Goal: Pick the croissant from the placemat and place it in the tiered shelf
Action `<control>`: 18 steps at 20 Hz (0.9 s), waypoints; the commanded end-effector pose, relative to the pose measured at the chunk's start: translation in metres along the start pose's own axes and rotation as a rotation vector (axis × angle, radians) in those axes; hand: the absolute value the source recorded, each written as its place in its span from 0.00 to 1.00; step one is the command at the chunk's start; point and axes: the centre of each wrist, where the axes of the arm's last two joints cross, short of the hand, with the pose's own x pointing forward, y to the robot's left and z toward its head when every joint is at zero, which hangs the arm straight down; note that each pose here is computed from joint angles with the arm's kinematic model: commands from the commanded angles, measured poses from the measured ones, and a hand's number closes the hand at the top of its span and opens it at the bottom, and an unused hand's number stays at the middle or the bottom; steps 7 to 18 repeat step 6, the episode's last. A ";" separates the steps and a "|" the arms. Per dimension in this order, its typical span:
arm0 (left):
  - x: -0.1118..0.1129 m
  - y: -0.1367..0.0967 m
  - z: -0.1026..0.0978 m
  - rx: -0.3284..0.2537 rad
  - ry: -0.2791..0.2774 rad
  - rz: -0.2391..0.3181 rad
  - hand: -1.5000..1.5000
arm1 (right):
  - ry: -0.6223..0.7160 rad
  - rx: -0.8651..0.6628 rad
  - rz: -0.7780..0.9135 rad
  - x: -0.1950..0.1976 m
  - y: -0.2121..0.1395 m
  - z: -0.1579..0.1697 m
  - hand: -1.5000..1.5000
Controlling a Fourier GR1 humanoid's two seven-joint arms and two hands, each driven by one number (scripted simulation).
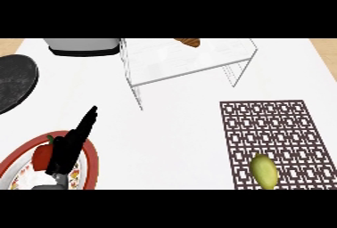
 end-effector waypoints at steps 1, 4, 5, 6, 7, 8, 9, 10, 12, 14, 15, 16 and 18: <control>-0.014 -0.010 0.001 -0.002 0.042 -0.002 0.50 | -0.043 0.038 0.033 0.010 -0.034 0.004 0.00; -0.021 0.008 -0.008 -0.013 0.041 0.009 0.50 | -0.016 0.065 0.060 -0.018 -0.055 0.010 0.00; -0.015 0.011 -0.004 -0.011 0.027 0.019 0.50 | 0.001 0.069 0.047 -0.013 -0.040 0.012 0.00; 0.003 -0.011 0.004 -0.012 0.040 -0.003 0.50 | 0.007 0.060 0.102 -0.030 -0.057 0.014 0.00; 0.003 -0.011 0.004 -0.012 0.040 -0.003 0.50 | 0.007 0.060 0.102 -0.030 -0.057 0.014 0.00; 0.003 -0.011 0.004 -0.012 0.040 -0.003 0.50 | 0.007 0.060 0.102 -0.030 -0.057 0.014 0.00; 0.003 -0.011 0.004 -0.012 0.040 -0.003 0.50 | 0.007 0.060 0.102 -0.030 -0.057 0.014 0.00; 0.003 -0.011 0.004 -0.012 0.040 -0.003 0.50 | 0.007 0.060 0.102 -0.030 -0.057 0.014 0.00; 0.003 -0.011 0.004 -0.012 0.040 -0.003 0.50 | 0.007 0.060 0.102 -0.030 -0.057 0.014 0.00; 0.003 -0.011 0.004 -0.012 0.040 -0.003 0.50 | 0.007 0.060 0.102 -0.030 -0.057 0.014 0.00; 0.003 -0.011 0.004 -0.012 0.040 -0.003 0.50 | 0.007 0.060 0.102 -0.030 -0.057 0.014 0.00; 0.003 -0.011 0.004 -0.012 0.040 -0.003 0.50 | 0.007 0.060 0.102 -0.030 -0.057 0.014 0.00; 0.003 -0.011 0.004 -0.012 0.040 -0.003 0.50 | 0.007 0.060 0.102 -0.030 -0.057 0.014 0.00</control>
